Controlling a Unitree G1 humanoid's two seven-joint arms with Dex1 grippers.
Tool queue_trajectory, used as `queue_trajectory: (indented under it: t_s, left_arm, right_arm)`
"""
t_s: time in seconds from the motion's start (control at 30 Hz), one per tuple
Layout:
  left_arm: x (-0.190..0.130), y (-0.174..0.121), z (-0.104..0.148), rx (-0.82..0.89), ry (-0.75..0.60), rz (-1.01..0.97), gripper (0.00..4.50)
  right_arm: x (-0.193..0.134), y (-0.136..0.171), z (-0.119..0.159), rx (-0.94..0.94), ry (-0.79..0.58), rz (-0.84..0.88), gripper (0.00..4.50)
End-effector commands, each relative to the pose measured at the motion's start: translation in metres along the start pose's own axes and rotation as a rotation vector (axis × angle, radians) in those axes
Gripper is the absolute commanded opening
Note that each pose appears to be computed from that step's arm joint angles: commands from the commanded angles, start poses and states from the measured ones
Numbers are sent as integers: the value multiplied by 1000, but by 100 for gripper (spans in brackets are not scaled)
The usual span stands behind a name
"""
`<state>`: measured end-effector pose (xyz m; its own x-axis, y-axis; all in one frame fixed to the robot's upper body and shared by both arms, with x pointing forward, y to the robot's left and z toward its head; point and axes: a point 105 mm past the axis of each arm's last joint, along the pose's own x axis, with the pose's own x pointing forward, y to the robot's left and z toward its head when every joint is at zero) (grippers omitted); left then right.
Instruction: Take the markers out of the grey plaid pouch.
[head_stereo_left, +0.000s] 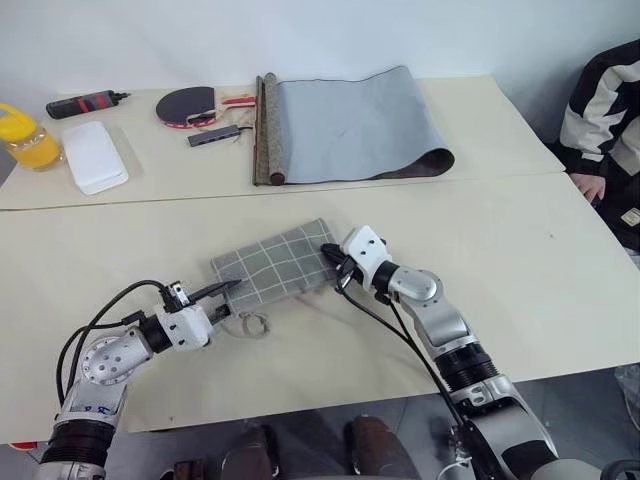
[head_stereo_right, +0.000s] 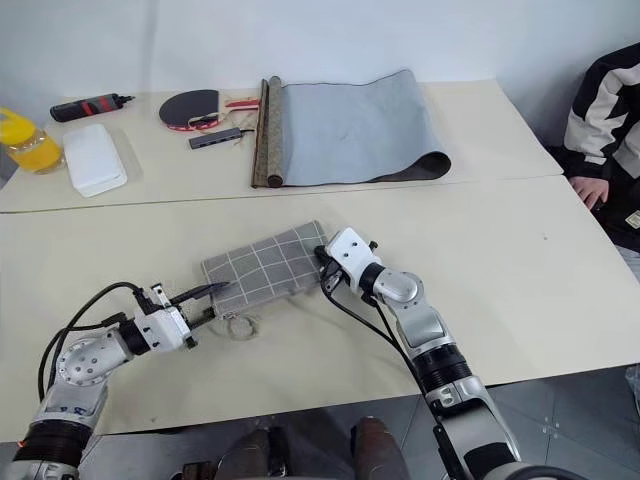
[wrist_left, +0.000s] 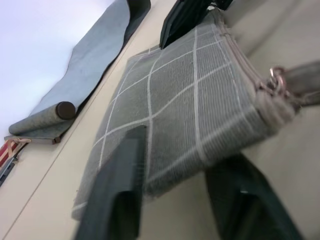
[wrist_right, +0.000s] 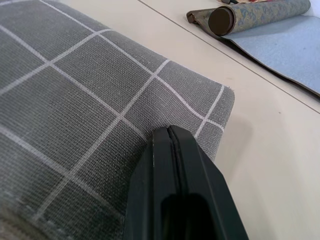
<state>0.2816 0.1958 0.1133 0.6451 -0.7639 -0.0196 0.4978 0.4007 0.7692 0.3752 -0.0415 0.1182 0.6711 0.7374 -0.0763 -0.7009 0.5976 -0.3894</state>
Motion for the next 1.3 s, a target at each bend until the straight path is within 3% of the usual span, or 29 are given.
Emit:
queue_trajectory:
  t_s: [0.03,0.13,0.23,0.3,0.43,0.6,0.7,0.83,1.0,1.1,1.3]
  left_arm:
    - [-1,-11,1,-14,-12,-42,4]
    - [1,-13,4,-13,-20,-43,1]
    - [10,-9,8,-3,-26,11,1]
    - [19,-9,9,3,-18,46,0]
    - [39,-7,1,-14,44,121,0]
    - [76,-6,12,-13,21,160,0]
    - [91,-9,22,-14,-7,141,0]
    - [93,-7,24,-1,-3,140,0]
    - [94,-7,26,-1,-6,130,0]
    - [94,-6,26,-4,-4,132,0]
    - [92,-6,26,-8,1,142,0]
  right_arm:
    - [-6,-2,-2,-3,12,10,0]
    - [-14,-11,18,42,-59,2,0]
    - [-29,3,52,138,-170,140,0]
    - [-41,10,68,199,-202,229,37]
    - [-60,19,91,300,-215,374,159]
    - [-70,41,84,388,-131,511,338]
    - [-64,54,65,399,-63,491,338]
    - [-53,47,38,388,15,382,338]
    - [-41,49,41,415,-15,359,338]
    - [-36,53,42,443,-32,356,277]
    - [-35,54,40,440,-31,344,68]
